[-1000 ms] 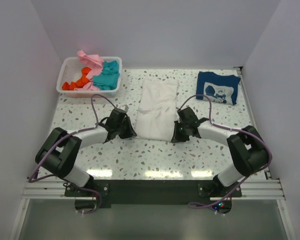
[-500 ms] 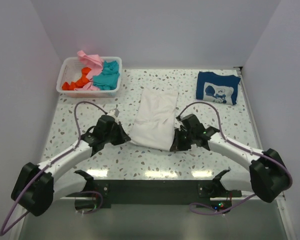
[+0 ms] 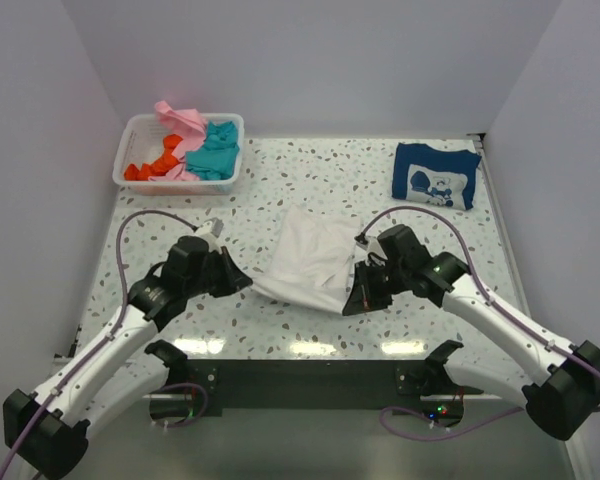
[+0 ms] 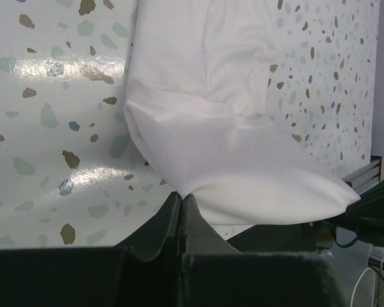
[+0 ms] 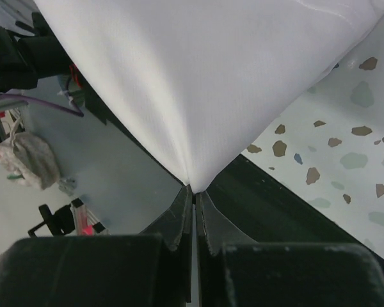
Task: Fold and stack the t-shirts
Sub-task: Fold the tshirt
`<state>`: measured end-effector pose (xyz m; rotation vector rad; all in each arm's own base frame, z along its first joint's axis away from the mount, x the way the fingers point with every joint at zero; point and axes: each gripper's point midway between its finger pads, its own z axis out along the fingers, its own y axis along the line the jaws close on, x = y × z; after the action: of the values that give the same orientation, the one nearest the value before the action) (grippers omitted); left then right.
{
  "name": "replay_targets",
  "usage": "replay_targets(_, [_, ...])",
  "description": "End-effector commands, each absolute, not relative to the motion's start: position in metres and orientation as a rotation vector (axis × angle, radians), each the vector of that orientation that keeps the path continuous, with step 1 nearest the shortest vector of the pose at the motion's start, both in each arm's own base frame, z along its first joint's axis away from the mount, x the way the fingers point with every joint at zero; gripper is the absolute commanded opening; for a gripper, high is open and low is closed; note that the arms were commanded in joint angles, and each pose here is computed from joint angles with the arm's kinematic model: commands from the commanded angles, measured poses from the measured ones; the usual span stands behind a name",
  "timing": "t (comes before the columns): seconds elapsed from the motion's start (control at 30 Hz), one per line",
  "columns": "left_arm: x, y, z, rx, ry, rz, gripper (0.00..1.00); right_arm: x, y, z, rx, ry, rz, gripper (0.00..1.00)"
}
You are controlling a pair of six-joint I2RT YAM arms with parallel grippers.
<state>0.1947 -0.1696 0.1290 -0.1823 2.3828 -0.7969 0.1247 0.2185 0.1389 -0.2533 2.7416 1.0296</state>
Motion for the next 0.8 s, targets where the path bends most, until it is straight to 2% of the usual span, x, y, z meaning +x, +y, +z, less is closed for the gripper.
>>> replay_targets(0.0, [0.194,-0.166,0.154,-0.184,2.366,-0.783,0.00,0.097,0.210,0.155,-0.342,2.829,1.073,0.00])
replay_targets(0.4, [0.204,-0.163,0.201,-0.170,2.272,-0.772,0.00,0.083,0.219,0.190,-0.414,2.797,1.237,0.00])
replay_targets(0.77, [0.244,-0.171,0.213,-0.184,2.205,-0.720,0.00,0.118,0.216,0.195,-0.397,2.751,1.162,0.00])
